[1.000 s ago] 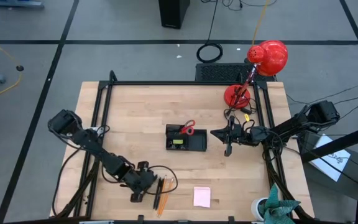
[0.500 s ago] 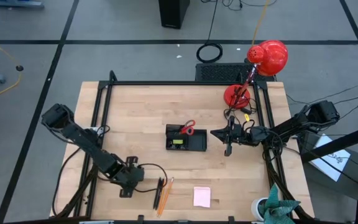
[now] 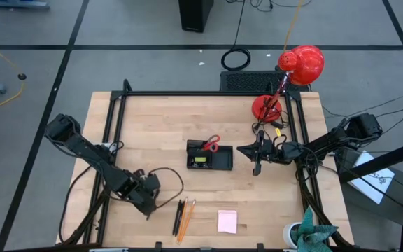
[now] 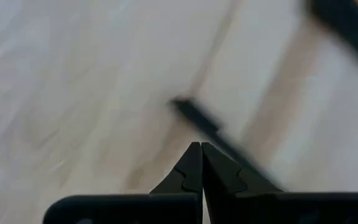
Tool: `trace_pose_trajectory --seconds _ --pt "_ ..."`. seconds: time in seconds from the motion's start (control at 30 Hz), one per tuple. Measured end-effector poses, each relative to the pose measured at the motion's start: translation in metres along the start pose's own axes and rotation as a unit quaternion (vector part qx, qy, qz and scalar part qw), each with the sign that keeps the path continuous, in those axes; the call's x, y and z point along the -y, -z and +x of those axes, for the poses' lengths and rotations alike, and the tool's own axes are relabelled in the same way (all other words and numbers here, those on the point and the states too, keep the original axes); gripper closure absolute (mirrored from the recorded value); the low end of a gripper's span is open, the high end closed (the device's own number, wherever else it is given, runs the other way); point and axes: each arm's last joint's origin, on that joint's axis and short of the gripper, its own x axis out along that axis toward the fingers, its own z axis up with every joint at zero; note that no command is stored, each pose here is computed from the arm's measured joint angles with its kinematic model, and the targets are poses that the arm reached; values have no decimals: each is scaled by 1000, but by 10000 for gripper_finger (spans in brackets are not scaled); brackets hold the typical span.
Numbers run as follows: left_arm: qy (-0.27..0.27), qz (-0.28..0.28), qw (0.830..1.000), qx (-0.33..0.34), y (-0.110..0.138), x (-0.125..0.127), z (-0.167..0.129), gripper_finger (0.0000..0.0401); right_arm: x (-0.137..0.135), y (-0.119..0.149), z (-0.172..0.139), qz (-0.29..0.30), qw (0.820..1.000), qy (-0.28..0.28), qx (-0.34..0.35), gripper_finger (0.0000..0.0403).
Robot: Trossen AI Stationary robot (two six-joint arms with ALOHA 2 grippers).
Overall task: Pick and place office supplies into organizer
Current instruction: Put the black pen into the black desk organizer
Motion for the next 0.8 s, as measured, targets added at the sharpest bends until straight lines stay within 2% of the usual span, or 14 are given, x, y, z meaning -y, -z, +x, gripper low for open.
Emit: trace_pose_trajectory --seconds 0.1,0.33,0.57,0.7,0.8 --pt "-25 -36 999 -9 2 -5 0 391 0 0 0 0 1000 0 0 399" --pt "-15 -76 997 4 8 0 -2 397 0 0 0 -19 1000 0 -1 399" --pt "38 -84 996 21 10 34 -26 398 0 1 0 -22 1000 -1 -5 399" --pt "0 -93 995 24 2 60 -44 398 0 1 0 -23 1000 -1 -6 399" --pt "-56 -97 994 12 -8 76 -50 399 0 2 0 -24 1000 -2 -8 399"
